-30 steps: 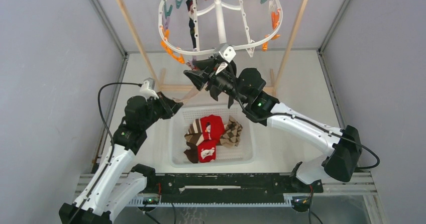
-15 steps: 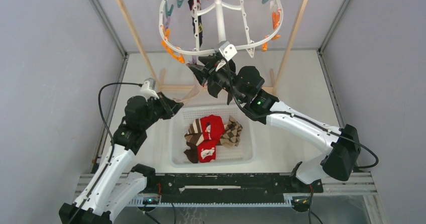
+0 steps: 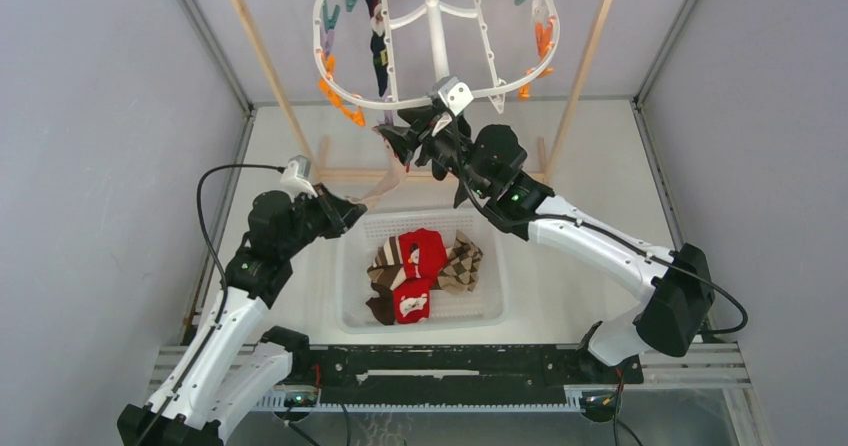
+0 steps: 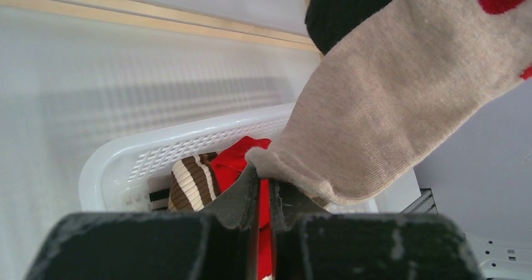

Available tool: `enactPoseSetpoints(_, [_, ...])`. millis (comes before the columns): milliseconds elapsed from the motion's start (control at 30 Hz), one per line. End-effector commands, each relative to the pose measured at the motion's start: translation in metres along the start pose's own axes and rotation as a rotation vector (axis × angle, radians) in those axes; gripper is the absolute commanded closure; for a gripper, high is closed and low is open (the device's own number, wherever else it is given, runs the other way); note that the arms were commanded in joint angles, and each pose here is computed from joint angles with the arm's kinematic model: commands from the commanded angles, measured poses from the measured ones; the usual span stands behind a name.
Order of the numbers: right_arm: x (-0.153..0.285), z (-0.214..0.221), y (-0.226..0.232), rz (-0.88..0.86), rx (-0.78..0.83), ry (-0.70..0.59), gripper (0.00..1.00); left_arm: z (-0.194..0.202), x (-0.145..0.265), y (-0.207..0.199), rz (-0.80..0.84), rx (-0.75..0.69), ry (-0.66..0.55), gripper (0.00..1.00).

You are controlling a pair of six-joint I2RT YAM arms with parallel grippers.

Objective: Remove the socks clipped to the hanger
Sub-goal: Remove the sock from the hanger.

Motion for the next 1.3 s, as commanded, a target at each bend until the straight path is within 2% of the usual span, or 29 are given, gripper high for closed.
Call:
enactPoseSetpoints(0, [-0.005, -0.033, -0.008, 0.012, -0.003, -0.103, 0.44, -0.021, 0.007, -0.031, 0.09, -0.043, -0.042, 0.9])
enactPoseSetpoints(667, [-0.009, -0.042, -0.003, 0.021, -0.012, -0.152, 0.43, -0.019, 0.005, -0.035, 0.114, -0.048, -0.018, 0.9])
enactPoseSetpoints(1067, [-0.017, -0.042, -0.004, 0.039, -0.055, -0.179, 0.51, -0.017, 0.008, -0.038, 0.129, -0.055, -0.007, 0.9])
enactPoseSetpoints(1267, [-0.02, -0.042, -0.007, 0.063, -0.07, -0.184, 0.62, -0.016, 0.009, -0.039, 0.134, -0.059, -0.002, 0.9])
Point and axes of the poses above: each gripper's point midway between its finger pads, its own x axis back along the fingers, its own y axis along the line the jaws close on, z = x × y, the point moved 1 cm from there along x, back along the fingers, and after that the axes turned 11 degrees about x, right-handed, at the moved point
